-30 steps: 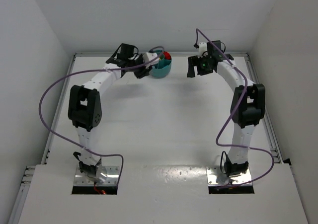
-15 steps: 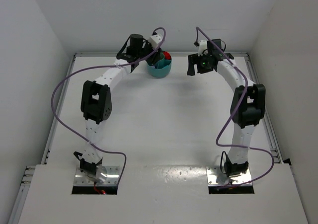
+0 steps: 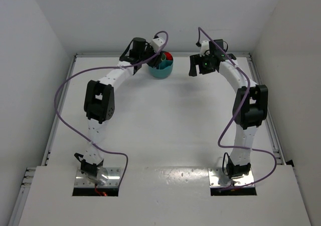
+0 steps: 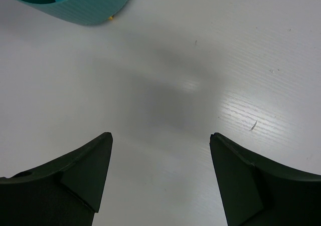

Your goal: Sort the legos into containers by color

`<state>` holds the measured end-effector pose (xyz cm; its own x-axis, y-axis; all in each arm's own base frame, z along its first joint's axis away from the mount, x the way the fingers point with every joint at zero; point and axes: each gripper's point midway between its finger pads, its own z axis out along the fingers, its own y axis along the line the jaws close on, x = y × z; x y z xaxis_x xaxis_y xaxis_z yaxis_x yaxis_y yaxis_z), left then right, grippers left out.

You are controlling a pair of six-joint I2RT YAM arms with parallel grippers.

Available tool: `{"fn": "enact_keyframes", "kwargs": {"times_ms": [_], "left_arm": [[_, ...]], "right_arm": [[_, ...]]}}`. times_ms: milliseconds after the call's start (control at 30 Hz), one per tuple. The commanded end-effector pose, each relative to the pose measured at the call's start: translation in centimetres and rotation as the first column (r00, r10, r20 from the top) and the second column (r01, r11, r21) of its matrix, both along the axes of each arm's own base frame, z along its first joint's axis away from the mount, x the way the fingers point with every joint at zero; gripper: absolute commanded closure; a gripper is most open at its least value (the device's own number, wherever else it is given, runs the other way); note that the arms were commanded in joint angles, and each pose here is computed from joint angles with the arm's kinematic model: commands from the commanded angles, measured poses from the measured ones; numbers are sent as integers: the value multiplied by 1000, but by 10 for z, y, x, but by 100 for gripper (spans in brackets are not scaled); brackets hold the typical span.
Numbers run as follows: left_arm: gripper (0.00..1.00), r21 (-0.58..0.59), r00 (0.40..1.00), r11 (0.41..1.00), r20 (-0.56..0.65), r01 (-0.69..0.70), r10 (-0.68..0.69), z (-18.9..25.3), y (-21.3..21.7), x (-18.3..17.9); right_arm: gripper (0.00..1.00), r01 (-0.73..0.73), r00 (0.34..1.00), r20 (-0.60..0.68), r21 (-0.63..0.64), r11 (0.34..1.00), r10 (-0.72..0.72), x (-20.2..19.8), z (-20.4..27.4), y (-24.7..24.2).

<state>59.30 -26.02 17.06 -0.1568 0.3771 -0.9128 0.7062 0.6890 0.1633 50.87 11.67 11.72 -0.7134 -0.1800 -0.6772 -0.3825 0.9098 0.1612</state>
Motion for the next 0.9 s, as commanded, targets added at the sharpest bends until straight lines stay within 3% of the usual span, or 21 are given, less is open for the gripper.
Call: {"fn": "enact_keyframes", "kwargs": {"times_ms": [0,133,233,300,400,567,800,833,867], "left_arm": [[77,-4,997,1000,66,-26,26,16,7,16],[77,12,997,999,66,-42,41,9,10,18],[72,19,996,998,59,-62,61,3,18,22],[64,19,996,998,59,-62,61,3,18,22],[41,30,994,995,63,-91,89,1,22,27],[27,24,991,993,67,-118,116,5,25,29],[19,-91,975,975,76,-201,208,77,41,21],[15,-98,972,972,77,-216,224,95,46,12],[4,-97,969,969,82,-225,234,107,49,7]], "right_arm": [[21,1,997,77,13,1000,-2,10,27,4],[21,1,997,77,13,1000,-2,10,27,4],[21,1,997,77,13,1000,-2,10,27,4],[21,1,997,77,13,1000,-2,10,27,4],[21,1,997,77,13,1000,-2,10,27,4],[21,1,997,77,13,1000,-2,10,27,4],[20,27,994,102,3,1000,-27,14,34,-5],[20,27,992,121,6,1000,-28,15,41,-5],[20,39,991,126,-7,999,-37,17,41,-12]]}}
